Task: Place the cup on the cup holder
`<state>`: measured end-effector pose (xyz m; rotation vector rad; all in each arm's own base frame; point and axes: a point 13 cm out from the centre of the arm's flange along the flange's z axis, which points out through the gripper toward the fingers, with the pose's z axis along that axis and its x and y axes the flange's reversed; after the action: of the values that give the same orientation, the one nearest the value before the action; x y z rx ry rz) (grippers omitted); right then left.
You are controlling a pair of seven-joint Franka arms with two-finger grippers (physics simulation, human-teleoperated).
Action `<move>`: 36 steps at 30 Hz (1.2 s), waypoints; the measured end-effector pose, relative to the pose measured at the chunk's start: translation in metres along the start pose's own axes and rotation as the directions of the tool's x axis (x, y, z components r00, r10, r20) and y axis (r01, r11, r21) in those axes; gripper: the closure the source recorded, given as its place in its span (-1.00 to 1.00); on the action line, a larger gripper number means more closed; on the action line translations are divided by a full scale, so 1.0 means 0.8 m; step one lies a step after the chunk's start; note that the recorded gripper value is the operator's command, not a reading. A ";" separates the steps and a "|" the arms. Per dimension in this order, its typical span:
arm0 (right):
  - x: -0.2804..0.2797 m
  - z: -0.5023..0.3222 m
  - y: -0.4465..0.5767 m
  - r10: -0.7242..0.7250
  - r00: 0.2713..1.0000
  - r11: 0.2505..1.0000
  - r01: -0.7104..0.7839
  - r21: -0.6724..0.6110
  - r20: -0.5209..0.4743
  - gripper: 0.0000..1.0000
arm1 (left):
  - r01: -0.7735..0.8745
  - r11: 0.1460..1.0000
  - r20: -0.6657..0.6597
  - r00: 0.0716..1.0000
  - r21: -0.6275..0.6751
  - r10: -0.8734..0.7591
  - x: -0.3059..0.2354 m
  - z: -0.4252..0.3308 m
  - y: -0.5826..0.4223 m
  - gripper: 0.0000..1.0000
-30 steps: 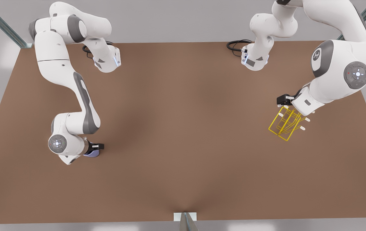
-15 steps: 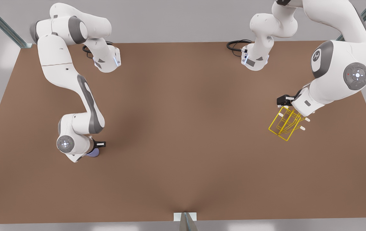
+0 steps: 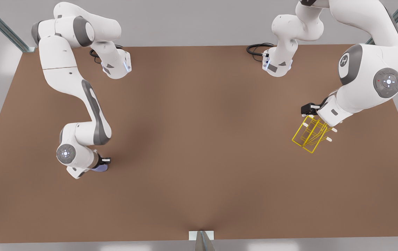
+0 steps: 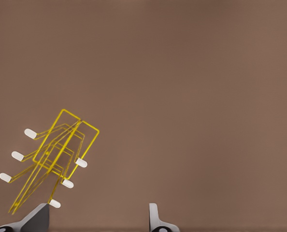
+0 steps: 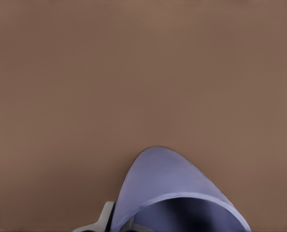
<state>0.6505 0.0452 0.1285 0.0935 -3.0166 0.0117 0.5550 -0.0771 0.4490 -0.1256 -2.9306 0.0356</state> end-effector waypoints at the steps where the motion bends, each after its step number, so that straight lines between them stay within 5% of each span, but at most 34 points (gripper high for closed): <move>1: -0.008 -0.020 0.002 -0.002 1.000 1.000 0.002 -0.002 0.026 0.57 | 0.000 1.000 0.000 1.000 0.000 0.000 0.000 0.000 0.000 -1.00; 11: -0.052 -0.139 0.232 -0.043 0.983 0.931 0.104 -0.351 0.178 0.57 | 0.001 1.000 -0.002 1.000 0.000 -0.001 0.000 0.001 0.000 -1.00; 20: -0.054 -0.160 0.591 0.021 0.991 0.524 0.103 -0.846 0.134 0.57 | -0.001 1.000 -0.002 1.000 0.000 0.001 -0.001 0.001 -0.002 -1.00; 25: -0.049 -0.161 0.728 0.091 0.974 0.457 0.146 -0.878 0.209 0.57 | -0.001 1.000 -0.006 1.000 -0.001 0.001 -0.004 0.006 -0.002 -1.00; 36: 0.009 -0.082 0.829 0.138 0.963 0.487 0.139 -0.862 0.233 0.57 | 0.008 1.000 -0.030 1.000 -0.019 -0.009 -0.011 0.023 0.003 -1.00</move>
<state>0.6103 0.7072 0.1922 -0.0135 -2.8245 -1.6638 0.5599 -0.0759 0.4295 -0.1159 -2.9019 0.0044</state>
